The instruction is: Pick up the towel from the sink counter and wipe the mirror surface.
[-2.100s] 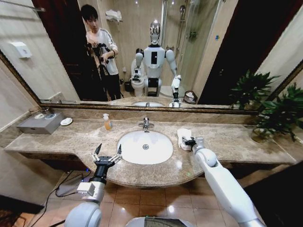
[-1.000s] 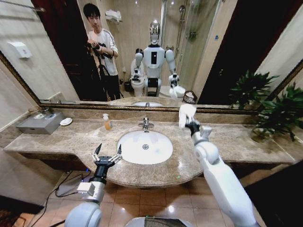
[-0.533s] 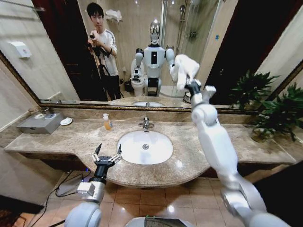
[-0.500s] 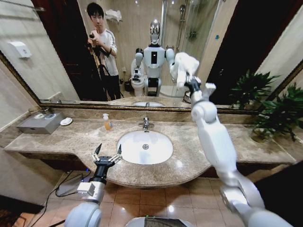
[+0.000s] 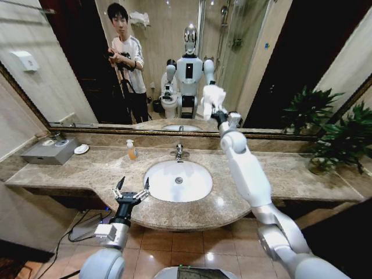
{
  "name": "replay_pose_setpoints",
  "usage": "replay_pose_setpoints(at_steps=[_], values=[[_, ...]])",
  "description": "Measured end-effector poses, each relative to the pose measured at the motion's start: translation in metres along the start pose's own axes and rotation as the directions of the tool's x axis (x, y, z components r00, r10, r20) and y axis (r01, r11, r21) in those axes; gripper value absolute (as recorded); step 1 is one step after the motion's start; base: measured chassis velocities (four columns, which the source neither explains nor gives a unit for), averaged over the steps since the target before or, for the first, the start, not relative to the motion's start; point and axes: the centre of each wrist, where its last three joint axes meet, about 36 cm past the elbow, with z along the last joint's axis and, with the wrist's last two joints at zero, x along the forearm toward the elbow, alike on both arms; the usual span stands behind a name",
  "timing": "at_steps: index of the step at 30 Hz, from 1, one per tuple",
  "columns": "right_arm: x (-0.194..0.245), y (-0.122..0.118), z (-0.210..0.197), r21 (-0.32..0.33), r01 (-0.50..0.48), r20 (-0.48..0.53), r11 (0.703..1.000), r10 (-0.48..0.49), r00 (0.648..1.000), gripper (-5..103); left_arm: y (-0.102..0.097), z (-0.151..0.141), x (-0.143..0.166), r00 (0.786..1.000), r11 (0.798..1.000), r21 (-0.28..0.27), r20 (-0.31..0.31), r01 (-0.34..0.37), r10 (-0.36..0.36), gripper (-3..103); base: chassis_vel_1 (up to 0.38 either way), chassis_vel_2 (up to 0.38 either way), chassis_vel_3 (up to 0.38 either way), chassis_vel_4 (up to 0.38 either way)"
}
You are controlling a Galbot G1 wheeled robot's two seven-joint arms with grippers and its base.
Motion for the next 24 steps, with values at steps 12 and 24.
replay_pose_setpoints(at_steps=[12, 24], values=[[-0.021, -0.006, -0.092, 0.112, 0.035, 0.112, 0.993, -0.048, 0.993, 9, 0.0, 0.0, 0.0, 1.0, 1.0, 0.0, 0.0, 0.0, 0.0, 100, 0.0, 0.0, 0.0, 0.0], [0.0, -0.003, -0.01, 0.129, 0.076, -0.047, 0.989, -0.071, 0.996, 9, 0.0, 0.0, 0.0, 1.0, 1.0, 0.0, 0.0, 0.0, 0.0, 100, 0.0, 0.0, 0.0, 0.0]])
